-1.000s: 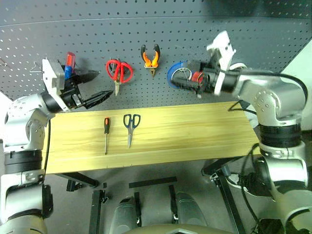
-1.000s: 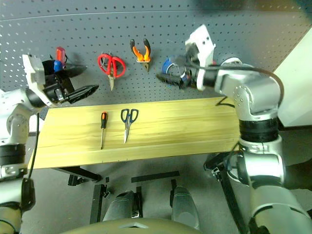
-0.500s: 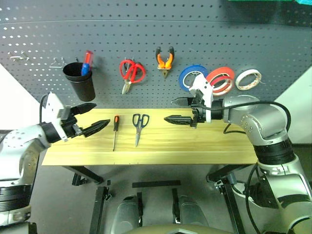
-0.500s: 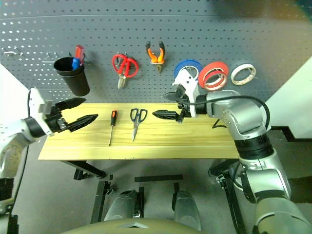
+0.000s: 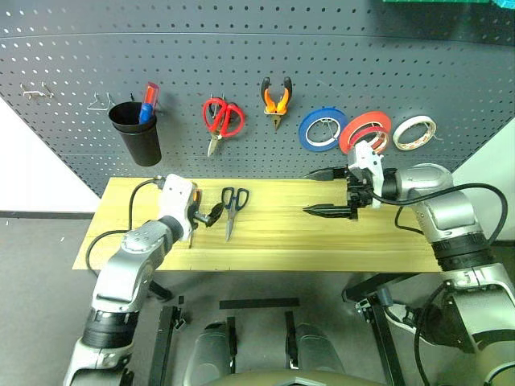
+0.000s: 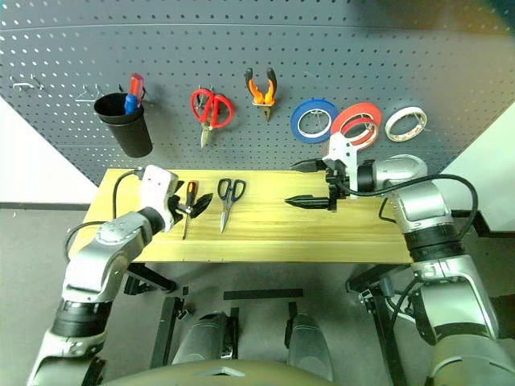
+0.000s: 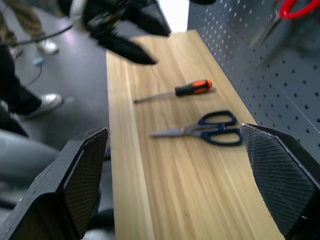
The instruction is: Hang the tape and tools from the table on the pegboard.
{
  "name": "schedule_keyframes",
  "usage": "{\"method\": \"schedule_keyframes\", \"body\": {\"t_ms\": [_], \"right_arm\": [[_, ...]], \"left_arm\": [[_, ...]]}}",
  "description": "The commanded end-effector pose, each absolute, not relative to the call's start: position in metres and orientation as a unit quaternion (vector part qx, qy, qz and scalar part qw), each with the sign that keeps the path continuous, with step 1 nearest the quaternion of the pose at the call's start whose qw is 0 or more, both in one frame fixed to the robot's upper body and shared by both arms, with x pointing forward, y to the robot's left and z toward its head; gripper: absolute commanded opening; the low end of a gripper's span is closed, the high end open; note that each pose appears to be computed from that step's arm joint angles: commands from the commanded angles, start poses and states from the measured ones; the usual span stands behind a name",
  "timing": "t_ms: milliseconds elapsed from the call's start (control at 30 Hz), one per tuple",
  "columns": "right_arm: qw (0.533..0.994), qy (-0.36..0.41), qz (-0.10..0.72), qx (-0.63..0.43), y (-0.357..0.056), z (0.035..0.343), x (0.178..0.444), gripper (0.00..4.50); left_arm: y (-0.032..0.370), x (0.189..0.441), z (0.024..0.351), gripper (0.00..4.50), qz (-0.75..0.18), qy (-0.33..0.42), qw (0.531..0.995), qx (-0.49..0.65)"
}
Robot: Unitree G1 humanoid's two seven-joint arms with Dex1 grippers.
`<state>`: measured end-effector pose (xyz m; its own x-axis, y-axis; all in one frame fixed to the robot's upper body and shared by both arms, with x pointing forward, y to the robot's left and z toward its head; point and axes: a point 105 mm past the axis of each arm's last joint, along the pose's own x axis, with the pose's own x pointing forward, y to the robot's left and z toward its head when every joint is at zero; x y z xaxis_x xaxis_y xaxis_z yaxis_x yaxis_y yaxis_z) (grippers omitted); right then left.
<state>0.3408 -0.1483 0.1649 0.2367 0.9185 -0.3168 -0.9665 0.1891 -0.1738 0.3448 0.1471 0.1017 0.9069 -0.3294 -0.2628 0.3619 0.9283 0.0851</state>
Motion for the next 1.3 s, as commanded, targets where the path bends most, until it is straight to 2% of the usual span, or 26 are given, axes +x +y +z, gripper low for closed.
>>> {"method": "schedule_keyframes", "body": {"t_ms": [33, 200, 333, 433, 500, 633, 933, 1300], "right_arm": [[0.76, 0.053, 0.62, -0.186, -0.155, 0.183, 0.345, 4.47], [0.762, 0.061, 0.617, -0.186, -0.161, 0.189, 0.353, 4.47], [0.764, 0.064, 0.614, -0.186, -0.163, 0.193, 0.358, 4.47], [0.765, 0.064, 0.613, -0.186, -0.163, 0.195, 0.36, 4.47], [0.765, 0.066, 0.612, -0.188, -0.164, 0.194, 0.36, 4.47], [0.767, 0.07, 0.609, -0.191, -0.166, 0.193, 0.361, 4.47], [0.771, 0.072, 0.602, -0.194, -0.171, 0.192, 0.36, 4.47], [0.775, 0.072, 0.599, -0.187, -0.171, 0.194, 0.358, 4.47]], "left_arm": [[0.134, 0.358, 0.099, 4.5, -0.154, 0.134, 0.975, 0.085], [0.108, 0.374, 0.091, 4.5, -0.144, 0.155, 0.973, 0.089], [0.101, 0.386, 0.083, 4.5, -0.102, 0.191, 0.972, 0.088], [0.096, 0.39, 0.073, 4.5, -0.081, 0.217, 0.968, 0.098], [0.094, 0.389, 0.061, 4.5, -0.064, 0.262, 0.958, 0.094], [0.086, 0.392, 0.056, 4.5, -0.065, 0.272, 0.955, 0.099], [0.1, 0.4, 0.04, 4.5, -0.026, 0.317, 0.944, 0.087], [0.096, 0.405, 0.024, 4.5, -0.039, 0.343, 0.935, 0.079]]}}
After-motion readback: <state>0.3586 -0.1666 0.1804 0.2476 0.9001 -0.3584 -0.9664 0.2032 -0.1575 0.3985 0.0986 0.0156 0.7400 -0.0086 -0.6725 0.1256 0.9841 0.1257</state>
